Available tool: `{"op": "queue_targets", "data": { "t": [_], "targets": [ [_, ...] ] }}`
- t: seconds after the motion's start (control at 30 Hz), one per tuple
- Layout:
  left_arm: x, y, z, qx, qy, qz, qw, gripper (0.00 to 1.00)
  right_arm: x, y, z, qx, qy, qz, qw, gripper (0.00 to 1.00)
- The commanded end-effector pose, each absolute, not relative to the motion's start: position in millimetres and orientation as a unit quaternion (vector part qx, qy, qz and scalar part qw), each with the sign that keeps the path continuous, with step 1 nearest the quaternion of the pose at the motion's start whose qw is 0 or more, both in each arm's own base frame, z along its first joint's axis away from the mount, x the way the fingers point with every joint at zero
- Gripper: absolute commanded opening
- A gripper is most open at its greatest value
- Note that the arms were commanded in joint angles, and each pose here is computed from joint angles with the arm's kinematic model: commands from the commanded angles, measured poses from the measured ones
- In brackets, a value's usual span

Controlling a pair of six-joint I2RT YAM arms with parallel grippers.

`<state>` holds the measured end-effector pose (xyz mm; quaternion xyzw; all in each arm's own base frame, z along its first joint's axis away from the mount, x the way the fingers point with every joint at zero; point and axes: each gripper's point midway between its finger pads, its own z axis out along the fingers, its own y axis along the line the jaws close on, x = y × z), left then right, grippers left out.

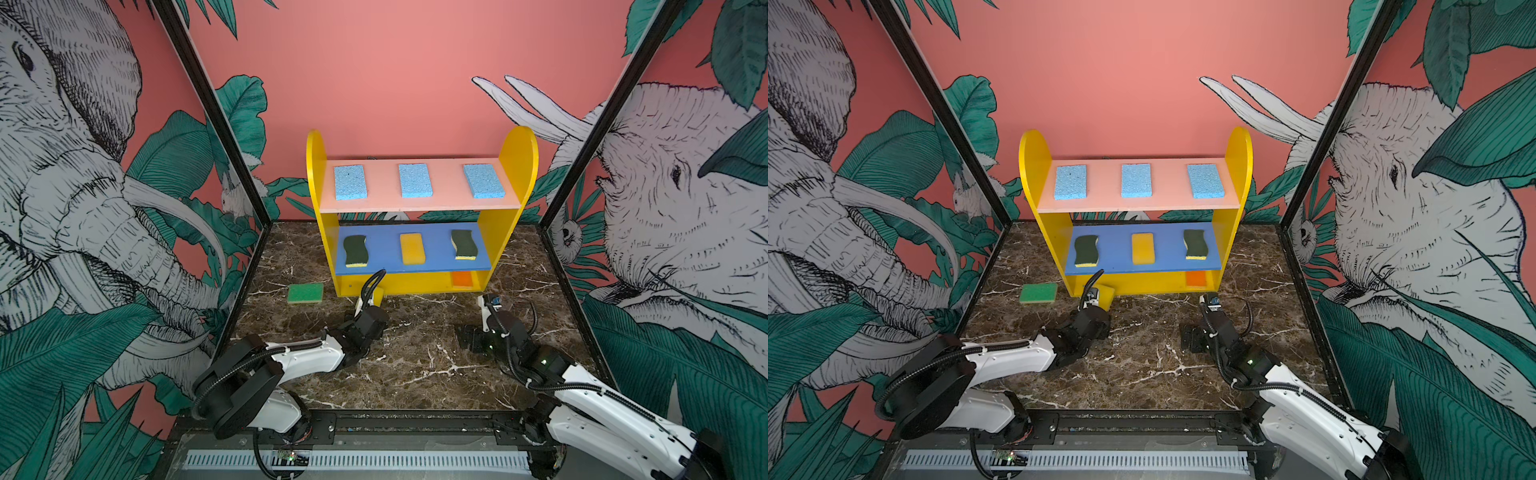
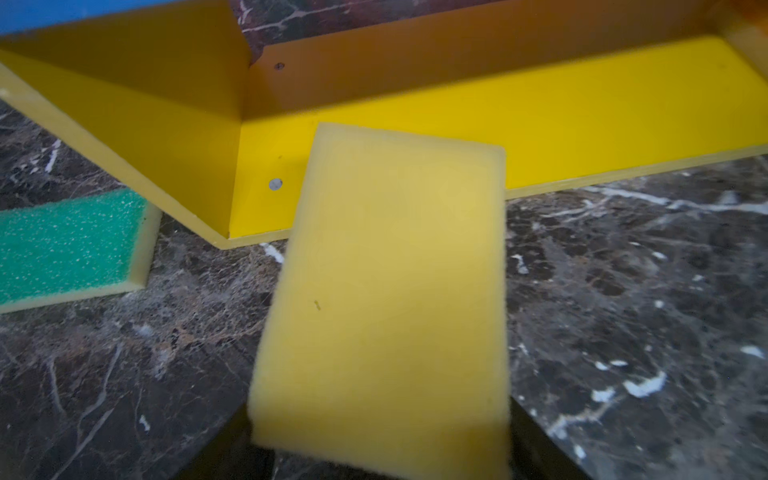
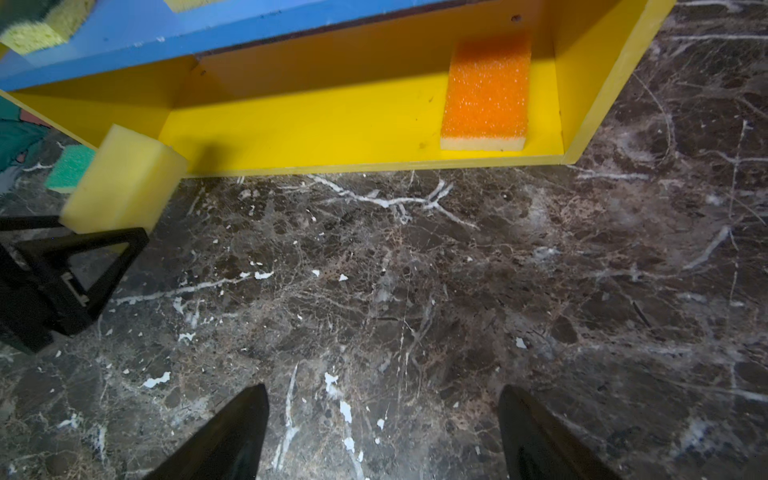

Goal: Place and organize the cleaning sponges onto the shelf
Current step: 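Push the yellow sponge into the shelf base under the blue shelf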

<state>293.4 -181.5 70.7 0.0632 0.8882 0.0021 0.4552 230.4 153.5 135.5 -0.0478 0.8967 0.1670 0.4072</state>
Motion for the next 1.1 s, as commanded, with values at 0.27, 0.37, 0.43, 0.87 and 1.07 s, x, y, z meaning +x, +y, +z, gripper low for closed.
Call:
{"op": "queue_targets", "data": {
  "t": [0.27,0.37,0.43,0.87,1.07],
  "targets": [
    [325,-163,78,-0.004,0.865,0.000,0.502,0.72,233,155,142,-0.054,0.887,0.170,0.426,0.89],
    [332,-156,79,-0.022,0.864,0.019,0.503,0.72,233,155,142,-0.057,0.887,0.169,0.426,0.89],
    [335,-156,80,-0.023,0.862,0.024,0.505,0.73,233,155,142,-0.058,0.887,0.169,0.426,0.89],
    [362,-152,75,-0.049,0.852,0.028,0.521,0.73,232,160,121,-0.057,0.893,0.176,0.411,0.89],
    [371,-148,76,-0.062,0.847,0.031,0.527,0.73,234,166,115,-0.063,0.894,0.179,0.406,0.89]
  ]
}}
